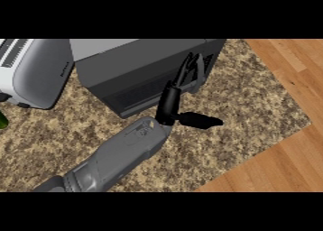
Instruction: Pick up the milk, place it into the microwave and close the microwave
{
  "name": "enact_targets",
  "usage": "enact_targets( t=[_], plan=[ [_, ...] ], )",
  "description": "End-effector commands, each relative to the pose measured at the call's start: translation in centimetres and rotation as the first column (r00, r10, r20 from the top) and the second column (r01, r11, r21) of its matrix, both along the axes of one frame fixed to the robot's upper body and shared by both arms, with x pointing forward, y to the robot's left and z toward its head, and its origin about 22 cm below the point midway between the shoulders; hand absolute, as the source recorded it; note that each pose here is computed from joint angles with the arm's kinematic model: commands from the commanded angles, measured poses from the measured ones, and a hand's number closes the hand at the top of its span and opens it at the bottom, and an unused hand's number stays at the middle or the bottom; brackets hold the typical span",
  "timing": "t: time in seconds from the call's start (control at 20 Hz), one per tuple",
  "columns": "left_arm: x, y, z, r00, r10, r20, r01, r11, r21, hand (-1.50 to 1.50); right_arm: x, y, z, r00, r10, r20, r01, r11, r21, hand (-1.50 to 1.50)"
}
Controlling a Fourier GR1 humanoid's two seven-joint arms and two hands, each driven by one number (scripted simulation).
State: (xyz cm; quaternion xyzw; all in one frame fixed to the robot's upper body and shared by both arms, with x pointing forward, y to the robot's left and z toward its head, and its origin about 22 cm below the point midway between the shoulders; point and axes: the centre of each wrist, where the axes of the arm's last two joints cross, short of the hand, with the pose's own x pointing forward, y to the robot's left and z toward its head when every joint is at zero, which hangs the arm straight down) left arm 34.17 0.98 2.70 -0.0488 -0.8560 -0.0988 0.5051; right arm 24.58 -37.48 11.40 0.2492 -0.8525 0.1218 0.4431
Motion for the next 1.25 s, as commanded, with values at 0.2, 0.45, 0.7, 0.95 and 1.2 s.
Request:
enact_targets(
  t=[0.2, 0.45, 0.7, 0.95, 1.2],
  plan=[
    [1.3, -0.3, 1.1, 0.999, 0.036, -0.029, -0.037, 0.999, -0.015, -1.50, 0.2, -0.3, 0.5, 1.000, 0.028, -0.007, -0.028, 1.000, 0.004, -1.50],
    [1.3, 0.2, 0.4, 0.990, 0.029, -0.137, -0.036, 0.998, -0.045, 1.50, 0.5, 0.0, 1.1, 0.999, 0.035, 0.007, -0.035, 0.999, 0.005, -1.50],
    [3.3, 3.0, -0.2, 0.989, 0.147, -0.025, -0.141, 0.977, 0.161, -1.50, 0.3, -0.2, 1.0, 0.999, 0.046, -0.012, -0.046, 0.999, 0.000, -1.50],
    [4.5, 5.5, -0.9, 0.962, 0.273, -0.020, -0.259, 0.931, 0.256, -1.50, 0.0, -0.6, 1.3, 1.000, 0.024, -0.018, -0.025, 1.000, -0.007, -1.50],
    [4.8, 4.8, -0.3, 0.963, 0.268, -0.021, -0.252, 0.928, 0.274, -1.50, -0.1, -1.0, 1.8, 1.000, 0.001, -0.006, -0.001, 1.000, -0.004, -1.50]
  ],
)
